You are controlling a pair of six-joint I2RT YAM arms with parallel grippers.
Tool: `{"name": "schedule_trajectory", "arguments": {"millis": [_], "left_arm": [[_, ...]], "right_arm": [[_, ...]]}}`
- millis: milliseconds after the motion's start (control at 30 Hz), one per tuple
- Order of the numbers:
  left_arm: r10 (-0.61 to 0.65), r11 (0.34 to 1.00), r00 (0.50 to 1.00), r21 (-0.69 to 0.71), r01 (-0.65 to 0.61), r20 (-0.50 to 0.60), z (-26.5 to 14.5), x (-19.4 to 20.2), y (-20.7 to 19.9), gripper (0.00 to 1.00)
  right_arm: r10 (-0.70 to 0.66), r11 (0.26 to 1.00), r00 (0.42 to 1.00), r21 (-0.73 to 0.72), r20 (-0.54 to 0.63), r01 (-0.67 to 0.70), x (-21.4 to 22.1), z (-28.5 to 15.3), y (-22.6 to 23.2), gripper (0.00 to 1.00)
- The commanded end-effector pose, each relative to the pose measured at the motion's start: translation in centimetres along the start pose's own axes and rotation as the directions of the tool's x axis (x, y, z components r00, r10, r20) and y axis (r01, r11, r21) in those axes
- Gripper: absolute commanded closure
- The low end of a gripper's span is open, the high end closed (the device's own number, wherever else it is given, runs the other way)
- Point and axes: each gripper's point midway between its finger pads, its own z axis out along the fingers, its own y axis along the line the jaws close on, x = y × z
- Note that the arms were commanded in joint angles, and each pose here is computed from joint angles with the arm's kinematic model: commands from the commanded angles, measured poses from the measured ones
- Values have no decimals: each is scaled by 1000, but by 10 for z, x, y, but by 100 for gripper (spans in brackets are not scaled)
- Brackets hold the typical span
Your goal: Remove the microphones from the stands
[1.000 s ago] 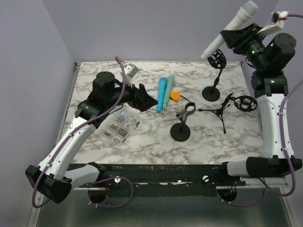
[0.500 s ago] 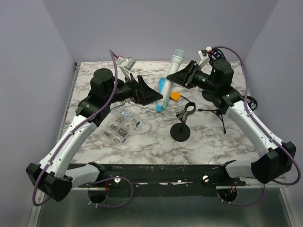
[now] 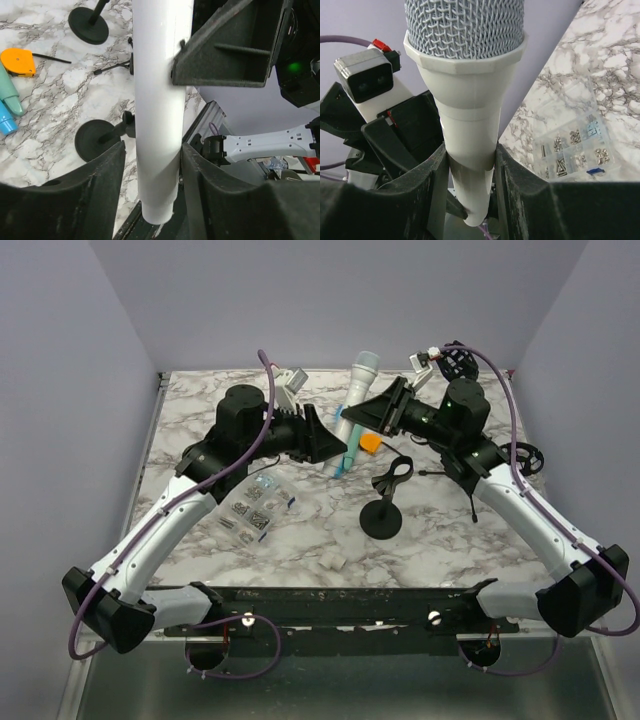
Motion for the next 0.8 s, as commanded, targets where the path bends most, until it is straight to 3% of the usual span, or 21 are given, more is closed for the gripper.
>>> {"name": "schedule_trajectory", "arguments": {"millis": [0, 67, 133, 200, 300, 367, 467, 600, 767], "left_arm": [[42, 999, 999, -20, -42, 13, 7, -13, 0, 56], [48, 999, 999, -19, -47, 8, 10, -14, 2, 61], [58, 998, 998, -24, -57, 7, 13, -15, 4, 76], [71, 996, 997, -55, -70, 9, 14, -16, 11, 100], [81, 990, 997, -113, -80, 5, 16, -20, 28, 100], [59, 984, 998, -165, -60, -10, 18, -21, 46, 100], [12, 966, 1000, -259, -19, -27, 20, -20, 86, 100], [-43, 912, 998, -409, 19, -51, 32, -15, 151, 100], [-140, 827, 979, -561, 34, -147, 69, 1, 227, 100]], "right_arm": [[-11, 999, 1000, -51, 3, 11, 2, 1, 14, 76], [-13, 999, 1000, -49, 0, 13, 2, 3, 13, 76], [-23, 999, 1000, -44, -4, 22, 2, 5, 11, 73], [-54, 998, 999, -12, 1, 54, -1, 6, 6, 54], [-123, 977, 992, 175, 22, 118, -16, 4, -19, 18], [-197, 934, 980, 311, 34, 177, -33, -3, -34, 9], [-310, 844, 948, 480, 76, 238, -61, -22, -46, 1], [-433, 732, 891, 631, 137, 259, -94, -54, -49, 0], [-509, 699, 837, 664, 202, 266, -107, -81, -35, 0]]}}
